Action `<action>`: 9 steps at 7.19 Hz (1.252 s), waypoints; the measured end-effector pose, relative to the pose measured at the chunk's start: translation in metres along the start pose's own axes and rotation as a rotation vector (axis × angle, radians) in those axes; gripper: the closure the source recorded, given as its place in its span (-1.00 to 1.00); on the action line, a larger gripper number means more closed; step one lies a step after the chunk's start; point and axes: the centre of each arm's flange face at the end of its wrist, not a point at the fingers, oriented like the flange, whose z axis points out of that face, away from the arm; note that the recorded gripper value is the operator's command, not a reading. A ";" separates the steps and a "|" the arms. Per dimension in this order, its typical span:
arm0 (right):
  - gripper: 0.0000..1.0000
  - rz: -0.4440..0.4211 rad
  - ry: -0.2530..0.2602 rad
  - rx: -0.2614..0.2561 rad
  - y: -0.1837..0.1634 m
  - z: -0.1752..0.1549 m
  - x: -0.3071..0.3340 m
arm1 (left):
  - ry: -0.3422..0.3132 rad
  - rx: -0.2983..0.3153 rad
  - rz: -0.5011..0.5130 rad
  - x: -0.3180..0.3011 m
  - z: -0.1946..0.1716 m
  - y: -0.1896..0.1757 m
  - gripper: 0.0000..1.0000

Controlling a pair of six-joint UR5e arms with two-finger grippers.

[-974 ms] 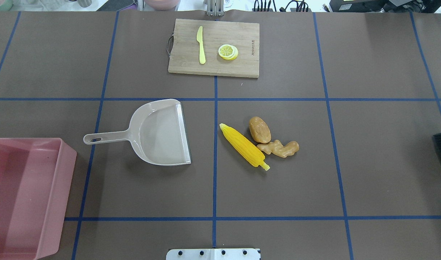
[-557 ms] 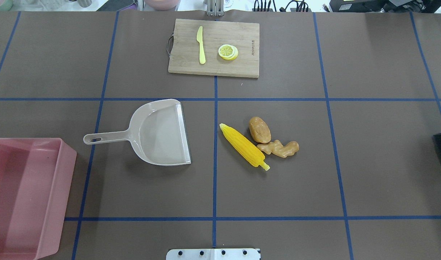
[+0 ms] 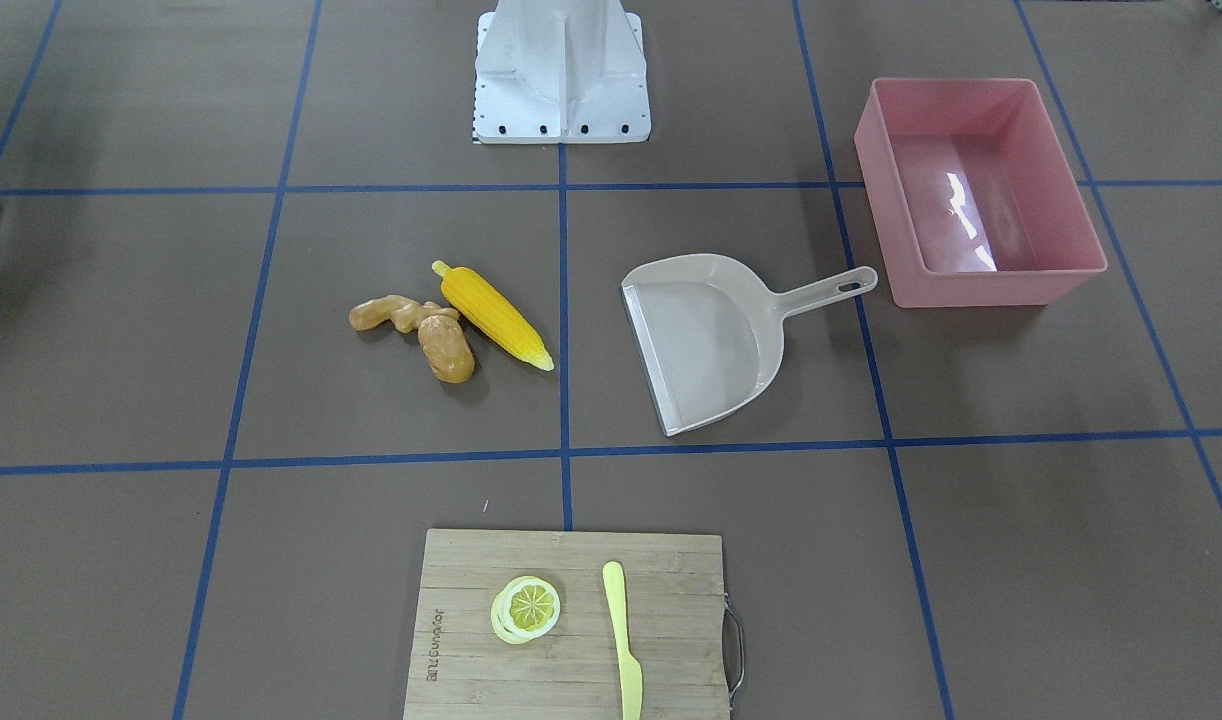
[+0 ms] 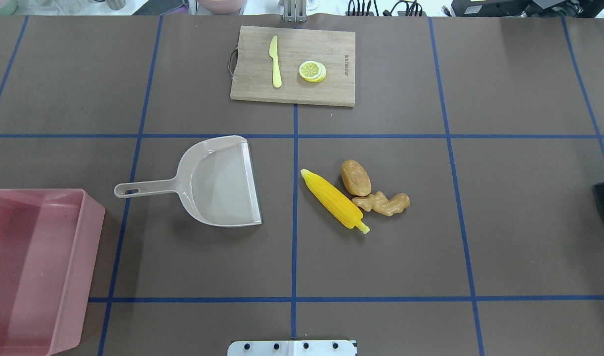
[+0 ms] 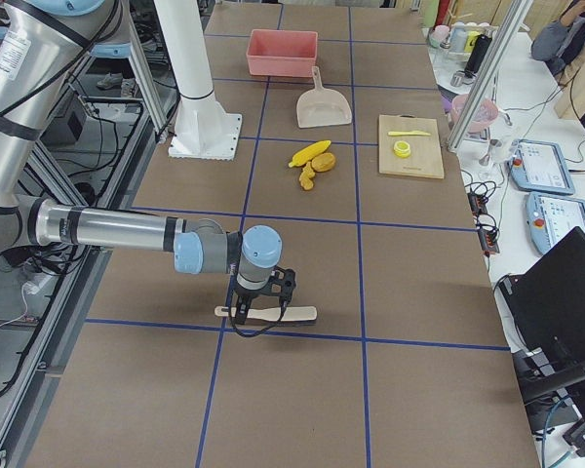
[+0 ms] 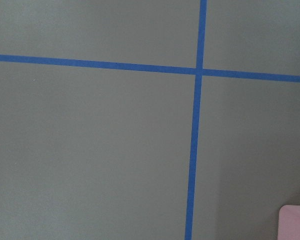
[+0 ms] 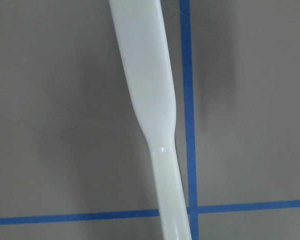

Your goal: Sweep and dump trash into bin

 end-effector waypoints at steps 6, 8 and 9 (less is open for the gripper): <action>-0.87 -0.026 0.049 -0.121 -0.003 0.050 0.010 | 0.001 0.005 0.002 0.002 -0.002 -0.002 -0.97; 0.20 -0.039 0.057 -0.142 -0.023 0.065 0.008 | 0.001 0.004 0.003 0.002 -0.002 -0.003 -0.97; 0.88 -0.037 0.057 -0.146 -0.027 0.067 0.008 | 0.001 0.005 0.004 0.002 -0.002 -0.003 -0.97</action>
